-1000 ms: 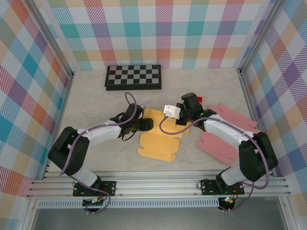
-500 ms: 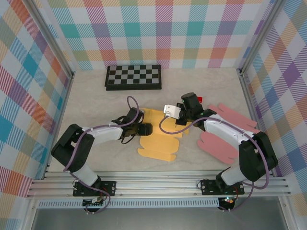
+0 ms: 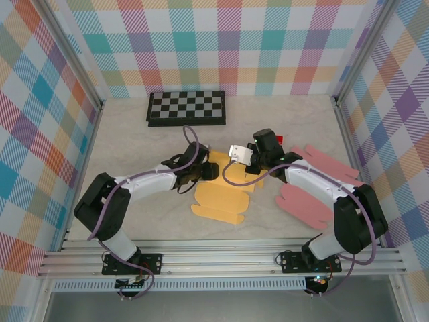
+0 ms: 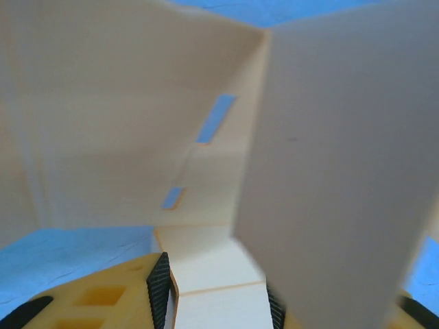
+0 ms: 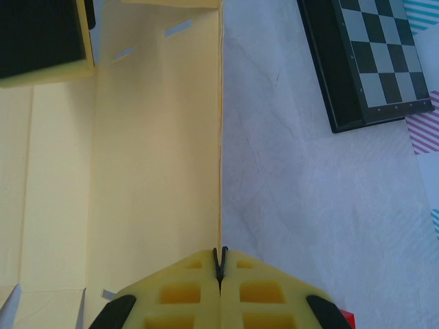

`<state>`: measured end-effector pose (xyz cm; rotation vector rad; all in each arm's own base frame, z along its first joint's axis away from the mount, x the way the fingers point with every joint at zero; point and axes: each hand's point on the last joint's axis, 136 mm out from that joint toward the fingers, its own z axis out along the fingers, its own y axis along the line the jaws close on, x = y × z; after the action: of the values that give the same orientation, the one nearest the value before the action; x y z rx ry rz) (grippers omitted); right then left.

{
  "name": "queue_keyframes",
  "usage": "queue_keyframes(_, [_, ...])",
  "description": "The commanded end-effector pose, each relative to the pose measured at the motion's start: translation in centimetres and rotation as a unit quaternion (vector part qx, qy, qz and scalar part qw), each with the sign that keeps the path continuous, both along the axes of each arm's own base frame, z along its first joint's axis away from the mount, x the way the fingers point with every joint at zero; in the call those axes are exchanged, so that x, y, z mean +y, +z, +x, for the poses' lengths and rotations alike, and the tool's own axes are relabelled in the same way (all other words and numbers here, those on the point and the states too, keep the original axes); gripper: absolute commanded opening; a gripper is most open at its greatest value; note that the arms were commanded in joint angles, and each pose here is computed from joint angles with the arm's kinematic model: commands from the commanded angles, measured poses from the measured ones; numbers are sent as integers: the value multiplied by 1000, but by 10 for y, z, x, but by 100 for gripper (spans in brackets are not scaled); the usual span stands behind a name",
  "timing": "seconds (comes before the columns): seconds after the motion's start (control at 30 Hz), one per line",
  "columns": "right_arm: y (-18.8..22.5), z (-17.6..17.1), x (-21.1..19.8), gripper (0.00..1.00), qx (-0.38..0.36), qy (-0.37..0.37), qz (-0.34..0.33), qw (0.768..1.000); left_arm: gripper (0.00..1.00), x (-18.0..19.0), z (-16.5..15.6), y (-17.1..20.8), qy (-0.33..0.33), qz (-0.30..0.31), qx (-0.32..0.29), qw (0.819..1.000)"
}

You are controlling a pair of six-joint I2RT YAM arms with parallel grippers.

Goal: Fold the paper box

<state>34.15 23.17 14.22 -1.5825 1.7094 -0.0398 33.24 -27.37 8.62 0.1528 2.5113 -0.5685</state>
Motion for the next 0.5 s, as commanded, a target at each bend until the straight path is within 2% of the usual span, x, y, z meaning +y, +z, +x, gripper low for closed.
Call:
queue_keyframes(0.0, [9, 8, 4, 0, -2, -10, 16, 1000, 44, -12, -9, -15, 1, 5, 32, 999])
queue_keyframes(0.27, [-1, 4, 0, 0, 3, -10, 9, 1000, 44, -22, -17, -44, 18, -13, 68, 997])
queue_keyframes(0.47, [-4, 4, 1, 0, 9, -13, 11, 1000, 46, -32, -14, -38, 46, -47, 74, 995])
